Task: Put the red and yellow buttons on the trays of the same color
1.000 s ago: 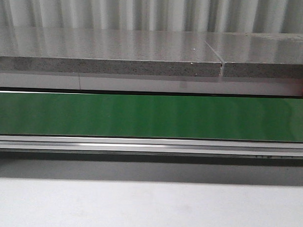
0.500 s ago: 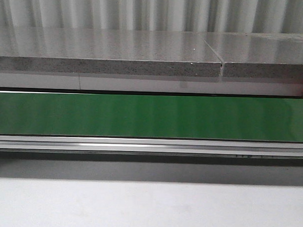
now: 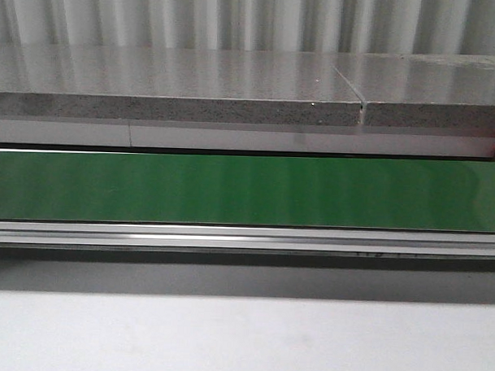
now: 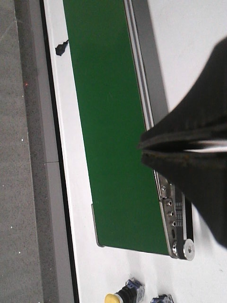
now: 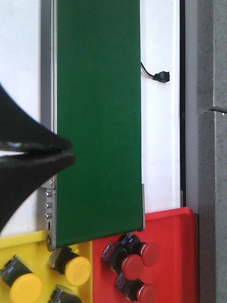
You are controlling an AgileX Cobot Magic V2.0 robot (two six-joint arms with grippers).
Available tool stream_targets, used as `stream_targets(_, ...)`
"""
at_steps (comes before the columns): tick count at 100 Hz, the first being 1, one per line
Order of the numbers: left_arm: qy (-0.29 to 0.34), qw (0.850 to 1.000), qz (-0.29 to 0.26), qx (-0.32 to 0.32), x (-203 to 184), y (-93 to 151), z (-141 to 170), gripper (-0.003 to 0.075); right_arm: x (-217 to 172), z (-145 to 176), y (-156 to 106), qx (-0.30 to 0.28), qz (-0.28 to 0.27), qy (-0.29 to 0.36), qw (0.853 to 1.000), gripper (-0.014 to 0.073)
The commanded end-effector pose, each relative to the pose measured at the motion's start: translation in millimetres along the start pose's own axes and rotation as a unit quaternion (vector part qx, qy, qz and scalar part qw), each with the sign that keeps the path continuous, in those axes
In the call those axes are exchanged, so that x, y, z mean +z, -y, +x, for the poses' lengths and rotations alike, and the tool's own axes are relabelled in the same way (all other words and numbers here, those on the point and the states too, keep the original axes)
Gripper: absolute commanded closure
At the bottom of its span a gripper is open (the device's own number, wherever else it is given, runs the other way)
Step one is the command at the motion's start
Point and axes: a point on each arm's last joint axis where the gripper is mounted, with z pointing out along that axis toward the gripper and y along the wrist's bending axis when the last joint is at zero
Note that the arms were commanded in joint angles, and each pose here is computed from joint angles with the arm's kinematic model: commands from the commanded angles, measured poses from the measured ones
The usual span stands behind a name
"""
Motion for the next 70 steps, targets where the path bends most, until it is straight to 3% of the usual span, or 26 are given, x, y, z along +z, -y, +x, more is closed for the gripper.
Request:
stream_targets(1, 0.042, 0.999, 0.005, -0.005, -3, 0, -13, 0.0741, -14, -1, 0, -0.005, -0.003, 0.056, 0.998, 0.0655)
stream_targets(22, 0.037, 0.999, 0.006, -0.005, -1, 0, -11, 0.0741, -29, 30, 2, -0.005, -0.004, 0.063, 0.998, 0.0655)
stream_targets(43, 0.033, 0.999, 0.005, -0.007, 4, -1, -13, 0.0741, -35, 37, 3, -0.005, -0.005, 0.079, 0.997, 0.0655)
stream_targets(70, -0.011, 0.997, -0.016, -0.080, 38, -9, -25, 0.0741, -35, 37, 3, -0.005, -0.005, 0.078, 0.997, 0.0655)
